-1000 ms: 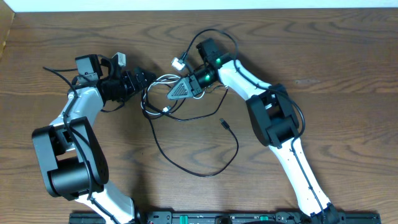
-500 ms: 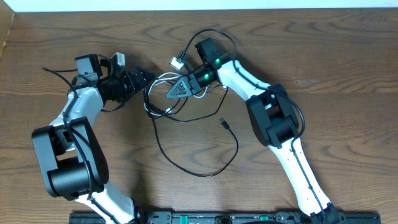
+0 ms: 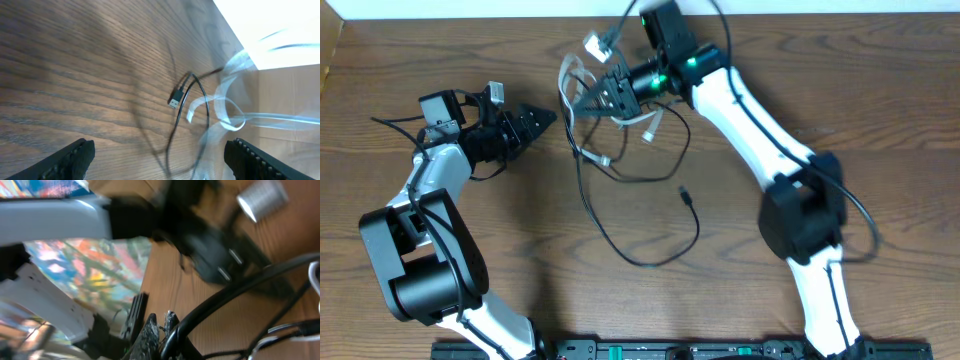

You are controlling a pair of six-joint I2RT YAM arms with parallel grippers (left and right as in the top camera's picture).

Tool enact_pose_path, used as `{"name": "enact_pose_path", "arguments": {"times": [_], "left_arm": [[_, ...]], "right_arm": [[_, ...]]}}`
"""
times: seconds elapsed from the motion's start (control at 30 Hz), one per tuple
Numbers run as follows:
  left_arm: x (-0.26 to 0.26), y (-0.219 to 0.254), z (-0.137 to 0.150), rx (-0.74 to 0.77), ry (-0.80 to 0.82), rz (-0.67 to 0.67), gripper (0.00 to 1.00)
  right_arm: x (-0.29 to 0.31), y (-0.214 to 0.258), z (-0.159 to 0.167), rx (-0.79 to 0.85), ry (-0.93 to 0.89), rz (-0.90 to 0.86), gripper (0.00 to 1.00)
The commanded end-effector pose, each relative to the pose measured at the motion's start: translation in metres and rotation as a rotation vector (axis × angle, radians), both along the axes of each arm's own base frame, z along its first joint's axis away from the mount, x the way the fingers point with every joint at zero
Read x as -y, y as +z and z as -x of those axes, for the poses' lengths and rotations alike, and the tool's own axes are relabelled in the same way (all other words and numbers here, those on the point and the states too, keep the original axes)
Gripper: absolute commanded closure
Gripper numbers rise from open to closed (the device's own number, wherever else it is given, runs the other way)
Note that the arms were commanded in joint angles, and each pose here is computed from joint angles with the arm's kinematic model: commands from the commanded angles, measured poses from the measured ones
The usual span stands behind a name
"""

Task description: Untangle cables

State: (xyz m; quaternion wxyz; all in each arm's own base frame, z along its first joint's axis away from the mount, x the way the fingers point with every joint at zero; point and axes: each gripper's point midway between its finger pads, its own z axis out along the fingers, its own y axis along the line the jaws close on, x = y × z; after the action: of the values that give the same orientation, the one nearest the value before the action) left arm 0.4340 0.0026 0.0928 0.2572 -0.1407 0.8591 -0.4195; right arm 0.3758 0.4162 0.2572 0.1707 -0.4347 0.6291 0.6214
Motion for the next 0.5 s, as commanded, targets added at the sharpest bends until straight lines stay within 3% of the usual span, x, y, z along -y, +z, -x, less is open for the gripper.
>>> {"name": "enact_pose_path", "arguments": {"times": [0.0, 0.1, 0.27, 0.47], "left_arm": [[0.007, 0.0, 0.003, -0.006, -0.024, 0.049, 0.11], [0.014, 0.01, 0.004, 0.035, -0.068, 0.092, 0.09], [0.037, 0.048, 0.018, 0.263, -0.276, 0.216, 0.08], [0.022, 0.051, 0.018, 0.279, -0.251, 0.222, 0.08]], "right_arm": [[-0.005, 0.044, 0.006, 0.157, -0.087, 0.011, 0.99], [-0.006, 0.06, 0.007, 0.213, -0.13, 0.018, 0.99], [-0.006, 0.061, 0.01, 0.2, -0.133, 0.027, 0.99], [0.005, 0.065, 0.009, 0.182, -0.117, 0.013, 0.99]]}}
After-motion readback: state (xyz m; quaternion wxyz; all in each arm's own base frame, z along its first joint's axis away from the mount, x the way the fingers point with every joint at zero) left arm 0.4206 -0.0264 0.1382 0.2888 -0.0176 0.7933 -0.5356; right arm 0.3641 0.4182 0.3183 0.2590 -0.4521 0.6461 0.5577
